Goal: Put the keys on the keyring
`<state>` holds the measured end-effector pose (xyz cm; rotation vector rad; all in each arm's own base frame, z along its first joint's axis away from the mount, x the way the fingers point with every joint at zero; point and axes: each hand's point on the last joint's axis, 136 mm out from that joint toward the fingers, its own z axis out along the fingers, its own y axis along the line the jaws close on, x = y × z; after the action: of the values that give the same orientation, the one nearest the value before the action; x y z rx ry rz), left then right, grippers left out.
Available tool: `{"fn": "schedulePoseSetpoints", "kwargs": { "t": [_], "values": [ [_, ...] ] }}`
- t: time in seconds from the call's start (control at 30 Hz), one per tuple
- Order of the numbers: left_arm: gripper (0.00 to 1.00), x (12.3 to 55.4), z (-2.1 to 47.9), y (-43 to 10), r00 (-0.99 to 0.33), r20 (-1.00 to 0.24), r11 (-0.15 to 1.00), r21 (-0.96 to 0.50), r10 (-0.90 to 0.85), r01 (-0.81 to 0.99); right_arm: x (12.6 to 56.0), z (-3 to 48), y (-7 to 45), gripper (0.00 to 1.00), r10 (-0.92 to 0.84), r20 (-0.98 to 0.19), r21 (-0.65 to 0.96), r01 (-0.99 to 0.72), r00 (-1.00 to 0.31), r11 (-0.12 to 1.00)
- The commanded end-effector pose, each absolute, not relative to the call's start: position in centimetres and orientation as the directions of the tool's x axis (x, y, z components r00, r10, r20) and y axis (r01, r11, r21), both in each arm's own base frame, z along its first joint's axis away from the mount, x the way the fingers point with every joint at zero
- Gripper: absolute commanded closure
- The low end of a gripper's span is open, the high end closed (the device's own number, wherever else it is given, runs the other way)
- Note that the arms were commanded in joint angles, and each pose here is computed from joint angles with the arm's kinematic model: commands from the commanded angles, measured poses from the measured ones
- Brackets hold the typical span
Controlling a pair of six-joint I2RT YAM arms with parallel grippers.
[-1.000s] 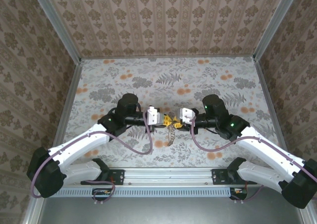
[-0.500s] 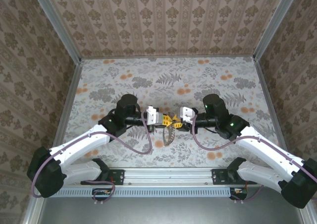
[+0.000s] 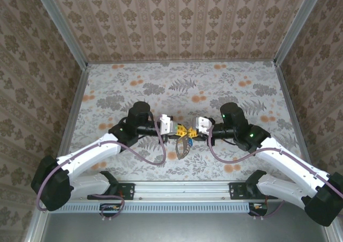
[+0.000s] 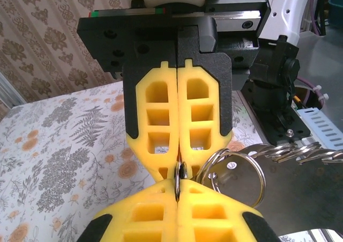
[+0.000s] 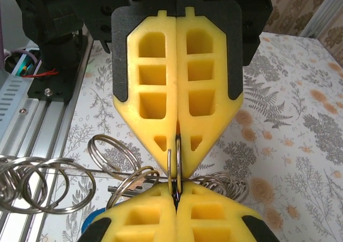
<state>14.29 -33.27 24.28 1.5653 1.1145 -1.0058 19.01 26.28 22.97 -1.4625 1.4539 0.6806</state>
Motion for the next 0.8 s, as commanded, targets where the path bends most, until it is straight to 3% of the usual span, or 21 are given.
{"fn": "schedulePoseSetpoints", "kwargs": {
  "t": [0.0, 0.13, 0.77],
  "values": [
    [0.91, 14.5, 24.7, -33.6, 0.237, -0.948, -0.144, 0.209, 0.213, 0.967, 18.5, 24.8, 26.7, 1.00, -0.415, -0.882, -0.288, -0.952, 0.223, 0.101],
    [0.80, 14.4, 24.2, -33.5, 0.225, -0.941, -0.160, 0.189, 0.251, 0.969, 19.1, 24.1, 26.3, 1.00, -0.455, -0.869, -0.279, -0.952, 0.193, 0.129],
    [0.77, 14.8, 22.2, -34.4, 0.179, -0.914, -0.159, 0.128, 0.365, 0.979, 20.7, 19.6, 24.7, 1.00, -0.618, -0.785, -0.217, -0.954, 0.044, 0.207]
  ]
}}
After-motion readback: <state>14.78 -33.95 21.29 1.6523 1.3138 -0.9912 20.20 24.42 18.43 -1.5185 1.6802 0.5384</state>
